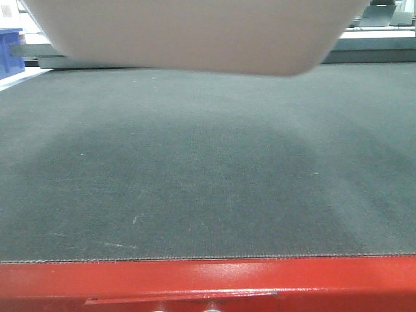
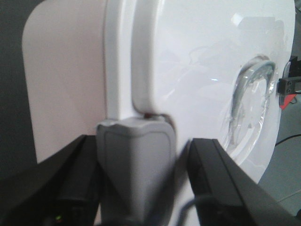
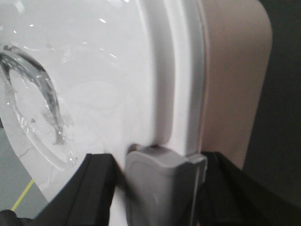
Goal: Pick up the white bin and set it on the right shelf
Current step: 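Lift the pink bin off the mat with both grippers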
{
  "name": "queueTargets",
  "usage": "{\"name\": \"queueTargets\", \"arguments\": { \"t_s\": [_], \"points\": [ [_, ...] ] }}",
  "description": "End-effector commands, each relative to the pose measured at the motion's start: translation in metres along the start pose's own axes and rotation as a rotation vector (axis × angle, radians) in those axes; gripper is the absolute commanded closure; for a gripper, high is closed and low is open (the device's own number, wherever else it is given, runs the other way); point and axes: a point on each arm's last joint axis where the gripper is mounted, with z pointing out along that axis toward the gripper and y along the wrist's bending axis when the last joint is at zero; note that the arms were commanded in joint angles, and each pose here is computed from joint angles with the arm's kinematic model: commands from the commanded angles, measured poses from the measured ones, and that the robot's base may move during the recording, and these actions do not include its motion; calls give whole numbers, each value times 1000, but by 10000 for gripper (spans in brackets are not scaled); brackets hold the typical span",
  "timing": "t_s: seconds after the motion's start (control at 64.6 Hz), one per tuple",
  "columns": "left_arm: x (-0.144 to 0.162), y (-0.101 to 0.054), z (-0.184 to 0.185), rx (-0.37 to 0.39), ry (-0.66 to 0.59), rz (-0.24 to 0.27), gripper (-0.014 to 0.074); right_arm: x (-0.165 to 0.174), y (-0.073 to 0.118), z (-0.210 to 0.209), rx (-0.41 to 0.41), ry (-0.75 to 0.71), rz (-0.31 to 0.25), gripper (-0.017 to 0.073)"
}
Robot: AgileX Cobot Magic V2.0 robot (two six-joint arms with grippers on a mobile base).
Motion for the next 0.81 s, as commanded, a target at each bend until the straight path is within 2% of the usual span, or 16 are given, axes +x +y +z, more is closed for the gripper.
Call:
{"name": "queueTargets", "arguments": {
  "t_s": [0.0,0.17,0.279,0.573,0.79],
  "points": [
    [-6,-54,-24,230,-56,53,332,-2,45,-16,-230,-42,-38,150],
    [-3,-70,-36,225,-80,97,331,-2,55,-23,-227,-84,-61,150],
    [-3,-71,-37,223,-77,80,332,-4,59,-26,-232,-124,-64,150],
    [-1,-69,-36,203,-63,87,332,-10,69,-31,-315,-201,-99,150],
    [-3,-68,-36,196,-76,85,332,-16,77,-37,-313,-225,-145,150]
  ]
}}
